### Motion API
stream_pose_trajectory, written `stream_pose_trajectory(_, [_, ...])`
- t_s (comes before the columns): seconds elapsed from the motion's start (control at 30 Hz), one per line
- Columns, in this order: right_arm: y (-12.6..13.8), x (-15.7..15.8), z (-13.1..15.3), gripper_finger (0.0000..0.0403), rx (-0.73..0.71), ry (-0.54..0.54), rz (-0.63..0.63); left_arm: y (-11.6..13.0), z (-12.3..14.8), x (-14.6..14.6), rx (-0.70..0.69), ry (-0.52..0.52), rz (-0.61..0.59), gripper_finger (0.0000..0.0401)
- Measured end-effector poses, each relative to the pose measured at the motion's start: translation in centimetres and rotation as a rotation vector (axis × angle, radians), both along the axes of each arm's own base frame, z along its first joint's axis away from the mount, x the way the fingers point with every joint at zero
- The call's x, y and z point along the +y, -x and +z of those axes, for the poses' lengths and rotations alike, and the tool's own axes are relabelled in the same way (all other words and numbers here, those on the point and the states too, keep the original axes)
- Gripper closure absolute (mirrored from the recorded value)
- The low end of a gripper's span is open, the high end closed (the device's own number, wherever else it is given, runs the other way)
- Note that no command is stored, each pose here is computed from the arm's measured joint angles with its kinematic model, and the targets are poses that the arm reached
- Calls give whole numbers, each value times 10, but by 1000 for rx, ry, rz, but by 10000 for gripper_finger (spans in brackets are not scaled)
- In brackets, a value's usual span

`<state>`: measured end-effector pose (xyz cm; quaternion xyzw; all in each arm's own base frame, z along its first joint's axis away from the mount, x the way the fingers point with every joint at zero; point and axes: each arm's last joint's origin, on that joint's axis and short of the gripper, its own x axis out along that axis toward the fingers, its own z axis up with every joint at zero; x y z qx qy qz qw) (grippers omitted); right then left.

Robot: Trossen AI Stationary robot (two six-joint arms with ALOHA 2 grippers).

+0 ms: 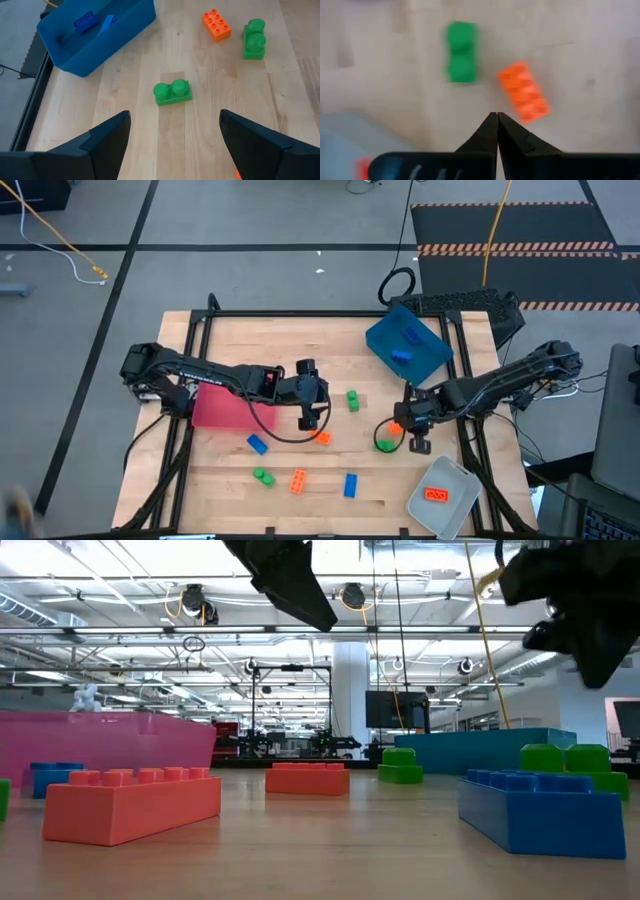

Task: Sort & place blocks by color
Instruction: Put the orange game piece into the gray bin

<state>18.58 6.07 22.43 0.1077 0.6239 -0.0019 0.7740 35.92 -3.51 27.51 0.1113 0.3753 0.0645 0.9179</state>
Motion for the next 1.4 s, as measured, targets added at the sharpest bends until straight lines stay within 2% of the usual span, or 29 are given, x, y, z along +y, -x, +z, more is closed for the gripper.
stream_pose_trajectory(0.07, [1, 3, 11, 403, 10, -24, 1, 0, 0, 0, 0, 0, 1, 93])
stream_pose_trajectory(0.2, [-1, 5, 23, 403, -36, 10, 11, 0, 0, 1, -1, 0, 2, 93])
stream_pose_trajectory(0.3, [-3, 5, 18, 398, -80, 56, 57, 0, 0, 1, -1, 0, 2, 93])
stream_pose_trajectory(0.4, [-5, 5, 4, 374, -125, 90, 118, 0, 0, 1, -1, 0, 2, 93])
stream_pose_trajectory(0.5, [-5, 2, -13, 329, -138, 91, 155, 0, 0, 1, -1, 0, 2, 93])
stream_pose_trajectory(0.8, [2, -7, -49, 147, -164, 177, 131, 0, 0, 1, -3, 7, 8, 93])
stream_pose_trajectory(0.93, [6, -8, -59, 100, -145, 178, 126, 0, 0, 1, -3, 5, 7, 93])
stream_pose_trajectory(1.13, [17, -10, -76, 93, -106, 182, 135, -1, 1, 3, -12, 8, 16, 93])
stream_pose_trajectory(1.4, [26, -13, -100, 132, -155, 157, 96, -1, 1, 3, -16, 21, 28, 93])
